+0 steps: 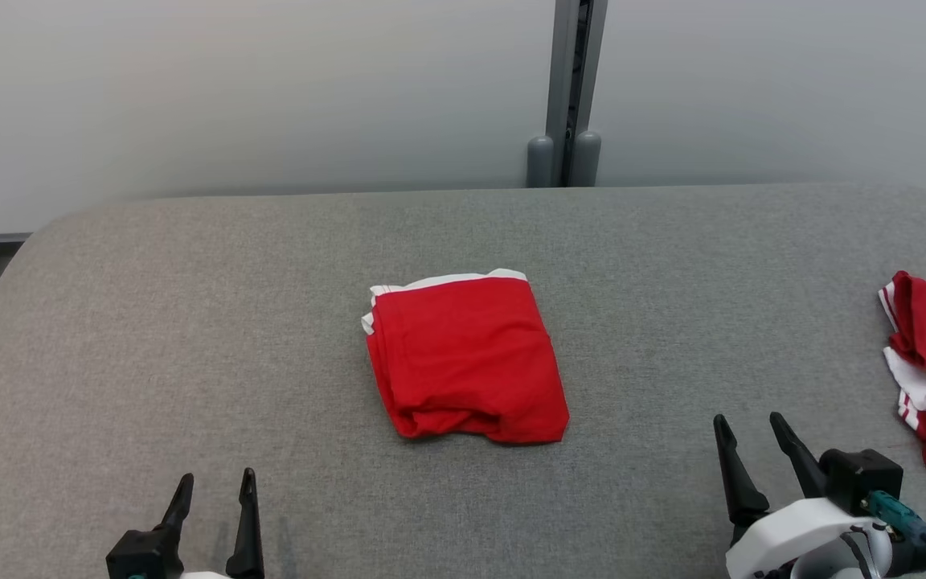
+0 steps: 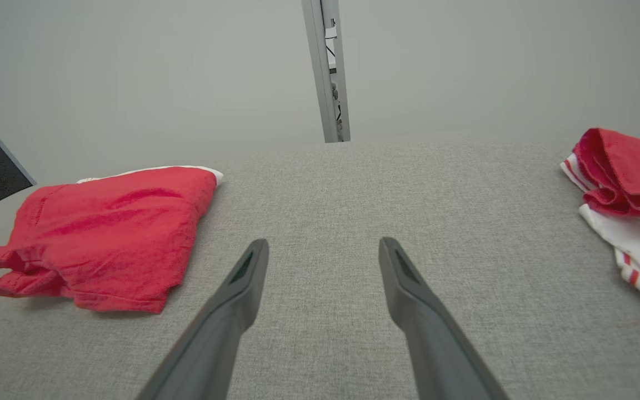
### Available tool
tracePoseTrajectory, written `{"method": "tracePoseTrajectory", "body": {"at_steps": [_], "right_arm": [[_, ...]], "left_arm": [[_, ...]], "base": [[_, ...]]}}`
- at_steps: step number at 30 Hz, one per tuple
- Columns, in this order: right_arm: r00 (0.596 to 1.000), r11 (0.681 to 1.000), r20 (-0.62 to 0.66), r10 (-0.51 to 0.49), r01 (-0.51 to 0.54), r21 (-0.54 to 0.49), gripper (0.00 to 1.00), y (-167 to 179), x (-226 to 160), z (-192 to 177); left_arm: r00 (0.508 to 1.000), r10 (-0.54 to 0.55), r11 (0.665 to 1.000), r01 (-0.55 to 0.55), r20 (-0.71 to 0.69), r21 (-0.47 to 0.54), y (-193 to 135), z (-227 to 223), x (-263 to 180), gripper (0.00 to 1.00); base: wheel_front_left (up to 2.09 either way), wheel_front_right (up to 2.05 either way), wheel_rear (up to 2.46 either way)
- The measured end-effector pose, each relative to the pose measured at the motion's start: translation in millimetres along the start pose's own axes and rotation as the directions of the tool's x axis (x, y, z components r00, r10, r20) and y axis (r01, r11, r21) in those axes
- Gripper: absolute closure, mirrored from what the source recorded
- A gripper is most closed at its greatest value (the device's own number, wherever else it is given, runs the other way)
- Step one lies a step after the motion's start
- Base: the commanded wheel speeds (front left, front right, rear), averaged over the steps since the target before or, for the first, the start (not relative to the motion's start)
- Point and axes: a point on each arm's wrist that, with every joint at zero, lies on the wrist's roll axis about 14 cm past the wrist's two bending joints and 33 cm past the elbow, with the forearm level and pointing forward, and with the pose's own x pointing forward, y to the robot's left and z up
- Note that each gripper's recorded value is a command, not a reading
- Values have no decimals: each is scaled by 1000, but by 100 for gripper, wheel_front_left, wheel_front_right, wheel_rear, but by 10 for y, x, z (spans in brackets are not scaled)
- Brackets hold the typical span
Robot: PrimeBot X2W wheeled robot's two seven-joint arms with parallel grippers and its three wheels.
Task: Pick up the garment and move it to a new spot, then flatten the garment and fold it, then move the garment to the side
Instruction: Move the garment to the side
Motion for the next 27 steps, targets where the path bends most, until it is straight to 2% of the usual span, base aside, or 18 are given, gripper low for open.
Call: {"method": "tracePoseTrajectory", "body": {"at_steps": [6,15,20,27], "right_arm": [[997,996,-15,80,-80,-43,0,227,236,-11],[972,973,-48,231,-232,-19,0,779,738,-58],[951,958,-119,286,-286,15,0,1047,950,-236],[917,954,-271,293,-298,24,0,1171,1055,-648]], "left_arm": [[1000,3,1000,-3,-15,-10,-12,-37,29,0],[996,62,998,-63,-58,-28,151,-164,-63,0],[991,115,993,-117,-70,-28,313,-201,-172,0],[980,178,983,-181,-85,-28,495,-248,-323,0]], "base": [[0,0,0],[0,0,0],[0,0,0],[0,0,0]]}}
